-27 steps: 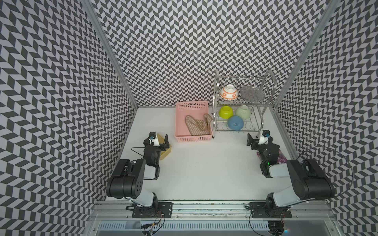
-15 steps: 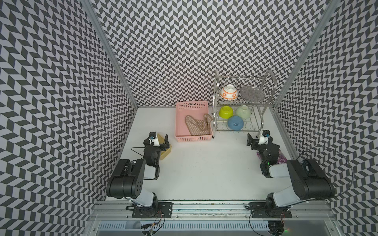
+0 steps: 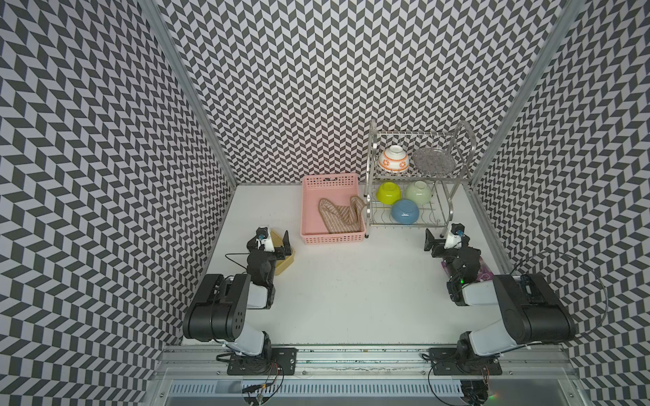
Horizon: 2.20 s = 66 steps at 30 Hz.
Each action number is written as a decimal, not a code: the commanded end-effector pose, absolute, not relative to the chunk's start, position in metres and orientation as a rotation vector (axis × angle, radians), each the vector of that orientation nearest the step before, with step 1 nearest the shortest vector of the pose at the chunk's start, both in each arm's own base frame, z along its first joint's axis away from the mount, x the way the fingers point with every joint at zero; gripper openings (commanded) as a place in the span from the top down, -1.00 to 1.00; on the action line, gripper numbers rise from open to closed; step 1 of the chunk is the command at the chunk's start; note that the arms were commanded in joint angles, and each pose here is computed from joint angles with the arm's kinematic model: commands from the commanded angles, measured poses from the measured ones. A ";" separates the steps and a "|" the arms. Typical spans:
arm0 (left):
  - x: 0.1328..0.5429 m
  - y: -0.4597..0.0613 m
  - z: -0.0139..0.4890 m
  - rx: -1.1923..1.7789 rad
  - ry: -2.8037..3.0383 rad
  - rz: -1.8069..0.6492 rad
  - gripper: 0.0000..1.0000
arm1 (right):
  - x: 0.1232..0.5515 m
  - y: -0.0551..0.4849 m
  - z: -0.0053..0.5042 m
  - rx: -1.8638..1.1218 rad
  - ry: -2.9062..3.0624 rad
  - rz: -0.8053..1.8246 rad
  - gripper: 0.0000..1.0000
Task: Fold the square dishcloth
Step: Pick up the cleaning item from the bin.
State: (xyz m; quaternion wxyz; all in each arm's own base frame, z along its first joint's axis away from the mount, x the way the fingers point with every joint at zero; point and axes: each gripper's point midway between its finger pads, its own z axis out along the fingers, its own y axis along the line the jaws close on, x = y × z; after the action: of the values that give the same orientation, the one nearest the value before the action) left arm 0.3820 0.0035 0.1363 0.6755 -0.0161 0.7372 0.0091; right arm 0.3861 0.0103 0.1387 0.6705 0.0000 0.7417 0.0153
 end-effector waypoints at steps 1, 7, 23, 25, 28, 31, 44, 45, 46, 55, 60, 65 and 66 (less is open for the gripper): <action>0.387 0.004 0.144 -0.024 1.637 0.026 -1.00 | 0.389 0.012 0.149 -0.011 1.633 0.036 -0.99; 0.396 0.002 0.149 -0.010 1.680 0.013 -1.00 | 0.390 0.005 0.159 0.039 1.631 0.016 -1.00; 0.373 -0.007 0.229 -0.152 1.589 -0.061 -1.00 | 0.377 -0.048 0.190 0.399 1.605 -0.106 -1.00; 0.379 -0.019 0.227 -0.154 1.638 -0.100 -1.00 | 0.374 -0.053 0.193 0.438 1.592 -0.119 -0.99; 0.387 -0.044 0.227 -0.125 1.682 -0.142 -1.00 | 0.367 -0.058 0.199 0.467 1.563 -0.127 -0.99; 0.399 -0.074 0.223 -0.089 1.733 -0.181 -1.00 | 0.359 -0.064 0.205 0.502 1.529 -0.132 -0.99; 0.494 -0.168 0.156 0.024 2.109 -0.121 -1.00 | 0.363 -0.080 0.192 0.612 1.607 -0.214 -0.99; 0.502 -0.173 0.150 0.030 2.134 -0.110 -1.00 | 0.363 -0.080 0.190 0.613 1.612 -0.216 -1.00; 0.508 -0.178 0.144 0.037 2.155 -0.099 -1.00 | 0.363 -0.080 0.190 0.613 1.611 -0.213 -0.99; 0.549 -0.201 0.091 0.071 2.305 -0.030 -1.00 | 0.365 -0.078 0.189 0.603 1.618 -0.202 -1.00; 0.555 -0.211 0.065 0.105 2.367 -0.048 -1.00 | 0.366 -0.077 0.188 0.598 1.623 -0.197 -0.99; 0.555 -0.212 0.040 0.125 2.408 -0.039 -0.96 | 0.367 -0.075 0.189 0.592 1.622 -0.187 -0.99; 0.555 -0.211 0.036 0.123 2.416 -0.037 -0.92 | 0.367 -0.075 0.188 0.590 1.624 -0.185 -0.99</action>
State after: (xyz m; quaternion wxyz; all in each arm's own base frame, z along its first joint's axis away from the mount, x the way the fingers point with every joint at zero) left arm 0.5563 -0.2082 0.0474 0.3718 0.0398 0.9273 -0.0145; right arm 0.3620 -0.0743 0.1754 0.6308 0.2553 0.7272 -0.0899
